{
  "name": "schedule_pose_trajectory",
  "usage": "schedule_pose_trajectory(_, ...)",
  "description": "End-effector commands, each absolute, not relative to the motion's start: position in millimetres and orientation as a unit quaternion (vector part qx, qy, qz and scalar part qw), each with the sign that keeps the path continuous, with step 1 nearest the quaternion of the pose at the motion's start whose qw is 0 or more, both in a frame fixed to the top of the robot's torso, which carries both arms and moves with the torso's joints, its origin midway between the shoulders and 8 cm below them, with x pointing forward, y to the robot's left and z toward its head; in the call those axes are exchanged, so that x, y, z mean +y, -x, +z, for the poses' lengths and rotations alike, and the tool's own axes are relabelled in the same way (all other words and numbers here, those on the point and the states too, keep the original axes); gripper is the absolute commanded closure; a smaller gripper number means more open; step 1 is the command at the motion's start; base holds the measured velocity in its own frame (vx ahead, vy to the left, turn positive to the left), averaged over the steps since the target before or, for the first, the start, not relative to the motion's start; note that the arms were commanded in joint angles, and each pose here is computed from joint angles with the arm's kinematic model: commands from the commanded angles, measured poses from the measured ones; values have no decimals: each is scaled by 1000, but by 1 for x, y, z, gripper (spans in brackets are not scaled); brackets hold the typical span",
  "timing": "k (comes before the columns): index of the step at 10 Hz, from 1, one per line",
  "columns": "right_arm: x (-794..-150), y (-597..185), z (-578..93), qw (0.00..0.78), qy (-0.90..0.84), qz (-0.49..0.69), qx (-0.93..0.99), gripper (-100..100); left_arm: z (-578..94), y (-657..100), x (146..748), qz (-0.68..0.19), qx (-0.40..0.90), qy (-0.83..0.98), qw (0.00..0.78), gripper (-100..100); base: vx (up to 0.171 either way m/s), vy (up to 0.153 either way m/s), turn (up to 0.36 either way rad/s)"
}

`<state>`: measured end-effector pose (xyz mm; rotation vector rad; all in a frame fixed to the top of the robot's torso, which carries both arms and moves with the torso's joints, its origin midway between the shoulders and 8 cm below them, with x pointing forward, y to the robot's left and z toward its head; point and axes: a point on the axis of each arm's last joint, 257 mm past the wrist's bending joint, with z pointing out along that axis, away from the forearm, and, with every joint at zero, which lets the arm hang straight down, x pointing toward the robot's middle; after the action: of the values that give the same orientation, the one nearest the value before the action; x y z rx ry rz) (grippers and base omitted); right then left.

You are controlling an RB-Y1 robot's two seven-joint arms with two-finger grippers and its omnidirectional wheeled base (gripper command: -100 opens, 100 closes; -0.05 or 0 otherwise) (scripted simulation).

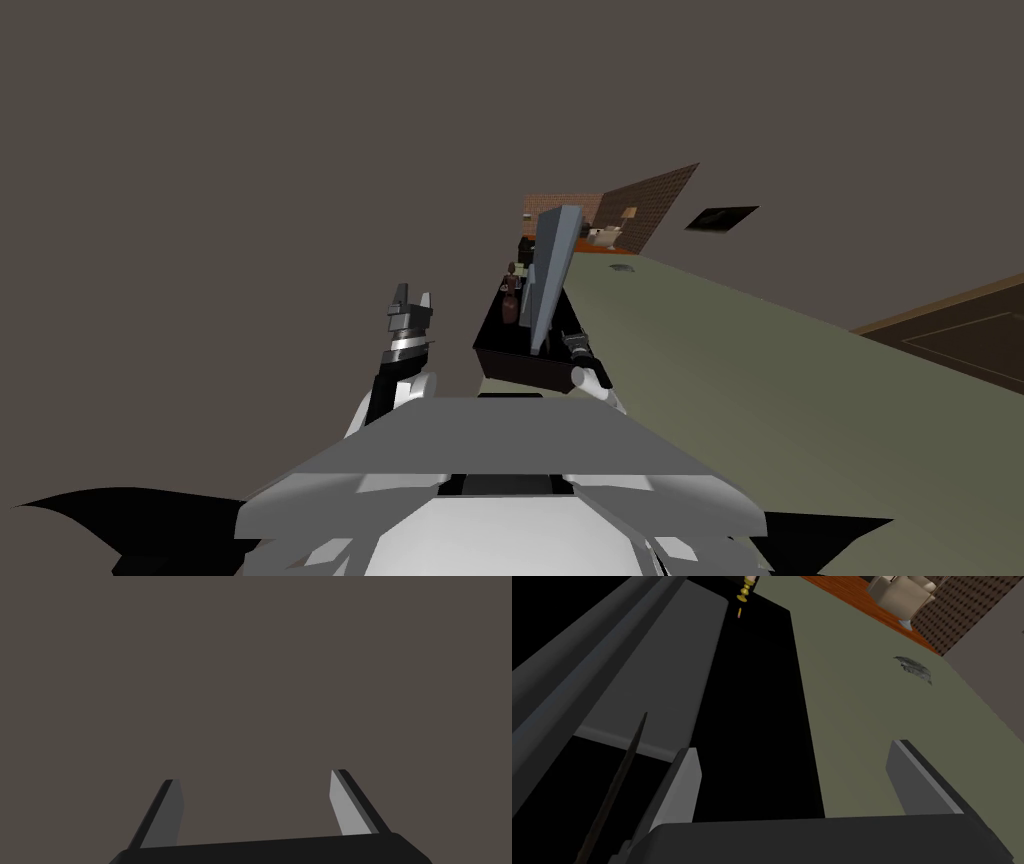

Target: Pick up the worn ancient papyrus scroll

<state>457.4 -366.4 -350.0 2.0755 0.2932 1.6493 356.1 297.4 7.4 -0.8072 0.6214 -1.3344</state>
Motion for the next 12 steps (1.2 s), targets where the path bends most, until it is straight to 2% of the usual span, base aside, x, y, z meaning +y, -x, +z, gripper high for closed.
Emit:
schedule_pose_trajectory(1, -367, -459, -363, 223, -767, 593, 101, -100, 7, -356, 297, -592, 275, 358, 668, 0, 44, 27, -8)
schedule_pose_trajectory(7, -328, -438, -449, 128, -835, 534, 38, -100, 7, -356, 297, -592, 275, 358, 668, 0, 57, 16, -30)
schedule_pose_trajectory(12, -268, -414, -499, 57, -869, 491, -16, -100, 7, -356, 297, -592, 275, 358, 668, 0, 36, -33, -36)
